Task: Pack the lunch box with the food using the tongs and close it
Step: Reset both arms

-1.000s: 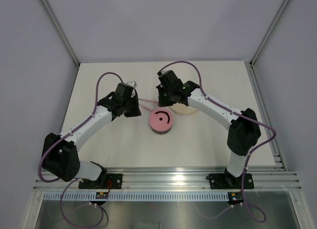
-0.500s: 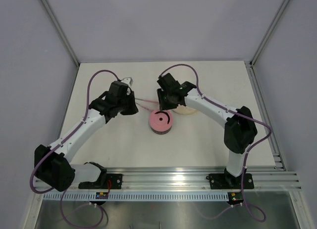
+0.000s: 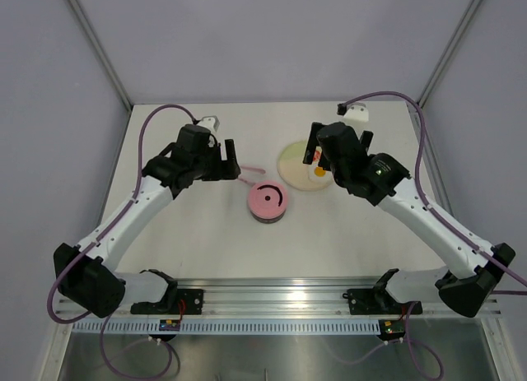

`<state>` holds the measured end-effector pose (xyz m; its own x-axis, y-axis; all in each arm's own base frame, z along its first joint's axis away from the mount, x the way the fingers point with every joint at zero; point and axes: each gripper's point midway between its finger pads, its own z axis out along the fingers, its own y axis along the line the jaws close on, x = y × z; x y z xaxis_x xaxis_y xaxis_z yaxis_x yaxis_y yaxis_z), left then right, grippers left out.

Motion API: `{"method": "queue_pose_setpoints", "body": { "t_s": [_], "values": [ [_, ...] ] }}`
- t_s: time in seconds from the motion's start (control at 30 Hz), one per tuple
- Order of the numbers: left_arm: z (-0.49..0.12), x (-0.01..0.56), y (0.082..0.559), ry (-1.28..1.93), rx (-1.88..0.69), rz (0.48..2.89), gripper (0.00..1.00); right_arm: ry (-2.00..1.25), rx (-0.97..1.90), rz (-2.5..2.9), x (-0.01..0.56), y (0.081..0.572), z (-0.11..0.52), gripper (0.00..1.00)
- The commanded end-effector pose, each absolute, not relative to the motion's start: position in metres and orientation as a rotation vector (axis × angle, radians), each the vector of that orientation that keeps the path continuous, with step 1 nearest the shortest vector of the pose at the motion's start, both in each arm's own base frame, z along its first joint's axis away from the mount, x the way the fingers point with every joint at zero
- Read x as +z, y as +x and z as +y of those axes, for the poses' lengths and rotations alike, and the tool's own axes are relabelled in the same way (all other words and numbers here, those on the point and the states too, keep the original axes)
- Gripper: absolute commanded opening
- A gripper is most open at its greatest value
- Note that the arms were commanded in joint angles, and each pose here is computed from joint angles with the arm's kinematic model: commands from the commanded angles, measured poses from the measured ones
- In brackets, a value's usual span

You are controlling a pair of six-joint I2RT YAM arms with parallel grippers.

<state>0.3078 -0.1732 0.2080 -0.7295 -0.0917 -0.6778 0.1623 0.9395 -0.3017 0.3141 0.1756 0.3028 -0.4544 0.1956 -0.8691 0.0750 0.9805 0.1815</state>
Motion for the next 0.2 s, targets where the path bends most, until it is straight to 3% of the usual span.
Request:
{"method": "queue_pose_setpoints", "body": {
  "t_s": [0.0, 0.17],
  "values": [
    [-0.185, 0.233, 0.319, 0.072, -0.496, 2.290, 0.86, 0.311, -0.041, 2.041, 0.285, 0.302, 0.137, 0.99],
    [-0.191, 0.239, 0.323, 0.056, -0.540, 2.279, 0.87, 0.377, -0.052, 2.061, 0.271, 0.283, 0.120, 1.00]
  ]
}}
